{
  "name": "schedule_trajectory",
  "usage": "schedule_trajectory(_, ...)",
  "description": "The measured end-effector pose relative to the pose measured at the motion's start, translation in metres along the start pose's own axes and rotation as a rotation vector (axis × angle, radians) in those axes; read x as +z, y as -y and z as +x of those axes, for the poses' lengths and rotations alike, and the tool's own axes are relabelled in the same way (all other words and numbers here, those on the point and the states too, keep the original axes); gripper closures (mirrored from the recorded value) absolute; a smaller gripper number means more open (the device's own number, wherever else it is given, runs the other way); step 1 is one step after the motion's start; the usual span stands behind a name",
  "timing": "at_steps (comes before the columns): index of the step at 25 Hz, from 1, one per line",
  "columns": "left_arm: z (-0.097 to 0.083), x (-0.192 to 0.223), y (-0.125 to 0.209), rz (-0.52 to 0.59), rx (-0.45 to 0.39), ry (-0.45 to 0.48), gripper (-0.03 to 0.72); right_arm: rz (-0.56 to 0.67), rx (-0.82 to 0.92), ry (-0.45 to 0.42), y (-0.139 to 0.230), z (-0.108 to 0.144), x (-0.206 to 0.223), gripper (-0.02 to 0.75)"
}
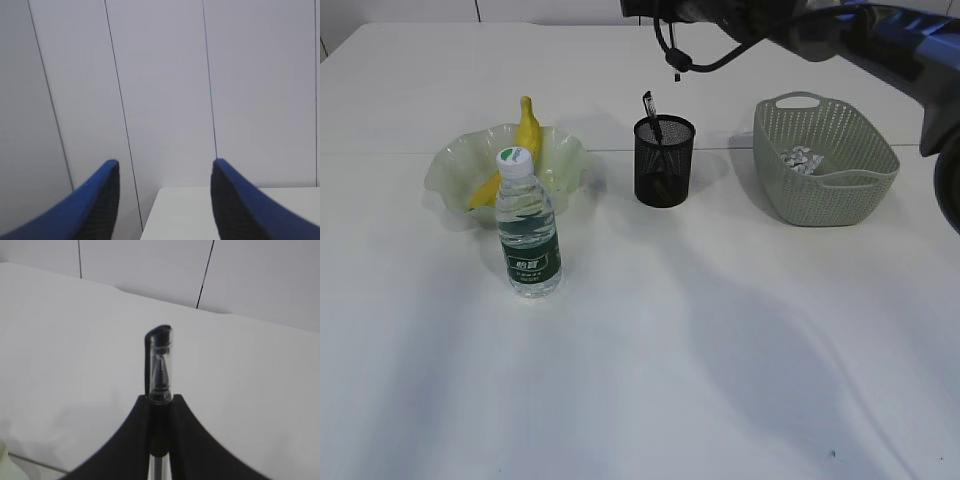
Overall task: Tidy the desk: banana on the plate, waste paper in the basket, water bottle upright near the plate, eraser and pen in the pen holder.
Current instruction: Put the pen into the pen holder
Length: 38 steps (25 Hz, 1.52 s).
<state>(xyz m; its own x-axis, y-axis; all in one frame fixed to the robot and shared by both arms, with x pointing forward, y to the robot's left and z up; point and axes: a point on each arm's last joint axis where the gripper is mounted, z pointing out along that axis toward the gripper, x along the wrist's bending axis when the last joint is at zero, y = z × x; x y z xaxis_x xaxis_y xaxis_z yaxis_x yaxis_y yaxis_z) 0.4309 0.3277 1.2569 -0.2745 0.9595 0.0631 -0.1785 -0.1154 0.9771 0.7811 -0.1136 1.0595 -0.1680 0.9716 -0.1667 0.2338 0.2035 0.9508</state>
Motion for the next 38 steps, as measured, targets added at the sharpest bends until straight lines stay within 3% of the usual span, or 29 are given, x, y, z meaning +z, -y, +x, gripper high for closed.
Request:
schedule_trajectory(7, 0.0, 0.0, 0.0, 0.0, 0.0, 0.0, 0.276, 0.054, -0.027, -0.044, 0.03, 0.01, 0.008, 0.682)
schedule_trajectory(38, -0.004, 0.006, 0.004, 0.01, 0.004, 0.026, 0.276, 0.041, -0.091, -0.184, 0.081, 0.025, 0.016, 0.683)
